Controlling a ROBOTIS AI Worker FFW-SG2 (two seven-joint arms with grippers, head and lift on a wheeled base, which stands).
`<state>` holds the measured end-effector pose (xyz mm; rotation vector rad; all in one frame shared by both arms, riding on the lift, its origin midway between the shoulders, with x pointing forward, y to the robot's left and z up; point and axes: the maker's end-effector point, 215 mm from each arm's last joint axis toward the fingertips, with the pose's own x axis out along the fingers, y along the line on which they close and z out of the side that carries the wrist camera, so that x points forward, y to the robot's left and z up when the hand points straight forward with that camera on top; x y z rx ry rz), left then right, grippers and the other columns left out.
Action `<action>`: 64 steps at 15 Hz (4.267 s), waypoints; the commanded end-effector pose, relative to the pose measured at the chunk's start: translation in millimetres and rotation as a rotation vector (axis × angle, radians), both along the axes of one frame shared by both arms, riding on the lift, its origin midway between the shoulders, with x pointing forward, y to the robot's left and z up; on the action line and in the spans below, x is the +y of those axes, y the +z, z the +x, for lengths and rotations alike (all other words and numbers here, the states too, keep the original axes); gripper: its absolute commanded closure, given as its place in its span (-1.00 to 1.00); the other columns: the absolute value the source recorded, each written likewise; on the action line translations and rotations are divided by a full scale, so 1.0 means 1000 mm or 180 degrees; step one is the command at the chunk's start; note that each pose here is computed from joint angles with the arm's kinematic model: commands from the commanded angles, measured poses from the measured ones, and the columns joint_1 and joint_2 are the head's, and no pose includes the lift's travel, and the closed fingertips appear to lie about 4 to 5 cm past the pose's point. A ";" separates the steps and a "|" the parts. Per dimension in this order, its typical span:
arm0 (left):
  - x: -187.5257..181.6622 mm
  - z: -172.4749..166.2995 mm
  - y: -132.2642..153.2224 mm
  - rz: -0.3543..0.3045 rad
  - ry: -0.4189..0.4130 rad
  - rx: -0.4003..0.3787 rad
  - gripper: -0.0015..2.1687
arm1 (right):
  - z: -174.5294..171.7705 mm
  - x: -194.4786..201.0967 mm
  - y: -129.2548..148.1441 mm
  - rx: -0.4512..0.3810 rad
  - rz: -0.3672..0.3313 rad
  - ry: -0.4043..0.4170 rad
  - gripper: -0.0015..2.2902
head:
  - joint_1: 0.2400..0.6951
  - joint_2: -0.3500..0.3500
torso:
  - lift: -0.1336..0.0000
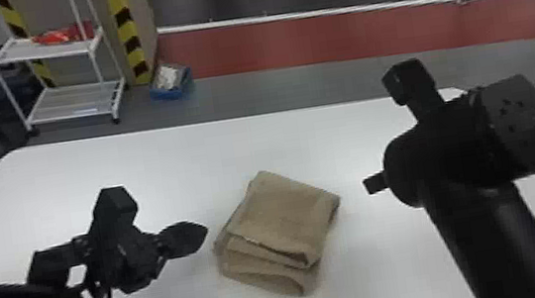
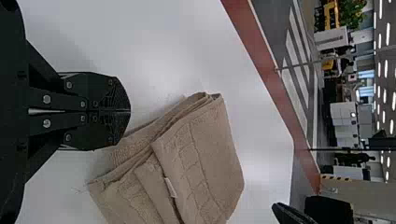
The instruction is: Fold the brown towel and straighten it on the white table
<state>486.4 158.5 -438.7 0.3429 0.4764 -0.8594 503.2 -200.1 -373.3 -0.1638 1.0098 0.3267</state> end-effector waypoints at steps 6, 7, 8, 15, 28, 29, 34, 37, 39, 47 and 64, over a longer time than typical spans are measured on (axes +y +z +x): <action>-0.001 -0.010 -0.010 0.0035 -0.0085 0.0149 0.98 | 0.000 0.033 -0.027 0.0280 -0.0232 0.0196 0.97 | 1.00 -0.09 | -0.85; -0.005 -0.012 -0.011 0.0031 -0.0128 0.0164 0.98 | -0.001 0.038 -0.031 0.0322 -0.0229 0.0208 0.97 | 1.00 -0.07 | -0.85; -0.006 -0.013 -0.011 0.0038 -0.0140 0.0170 0.98 | -0.001 0.040 -0.034 0.0349 -0.0250 0.0231 0.97 | 1.00 -0.06 | -0.85; -0.019 -0.021 -0.011 -0.0004 -0.0302 0.0219 0.98 | 0.007 0.014 -0.050 0.0336 -0.0584 0.0001 0.97 | 1.00 -0.11 | -0.85; -0.025 -0.028 -0.007 -0.0029 -0.0431 0.0258 0.98 | 0.017 0.019 -0.060 0.0262 -0.0578 -0.0063 0.97 | 1.00 -0.18 | -0.85; -0.025 -0.028 -0.007 -0.0029 -0.0440 0.0252 0.98 | 0.019 0.018 -0.057 0.0225 -0.0593 -0.0075 0.97 | 1.00 -0.17 | -0.85; -0.029 -0.029 -0.007 -0.0037 -0.0468 0.0258 0.98 | 0.027 0.025 -0.046 0.0144 -0.0544 -0.0047 0.97 | 1.00 -0.15 | -0.85; -0.035 -0.031 -0.005 -0.0031 -0.0519 0.0255 0.98 | 0.028 0.032 -0.046 0.0141 -0.0521 0.0000 0.97 | 1.00 -0.15 | -0.85; -0.038 -0.033 -0.004 -0.0042 -0.0550 0.0263 0.98 | 0.028 0.034 -0.048 0.0143 -0.0533 0.0010 0.97 | 1.00 -0.15 | -0.85; -0.042 -0.045 0.000 -0.0055 -0.0670 0.0291 0.98 | 0.029 0.045 -0.061 0.0199 -0.0591 0.0059 0.97 | 1.00 -0.15 | -0.85; -0.058 -0.076 0.007 -0.0128 -0.1030 0.0412 0.98 | 0.037 0.047 -0.065 0.0104 -0.0693 0.0021 0.97 | 1.00 -0.19 | -0.85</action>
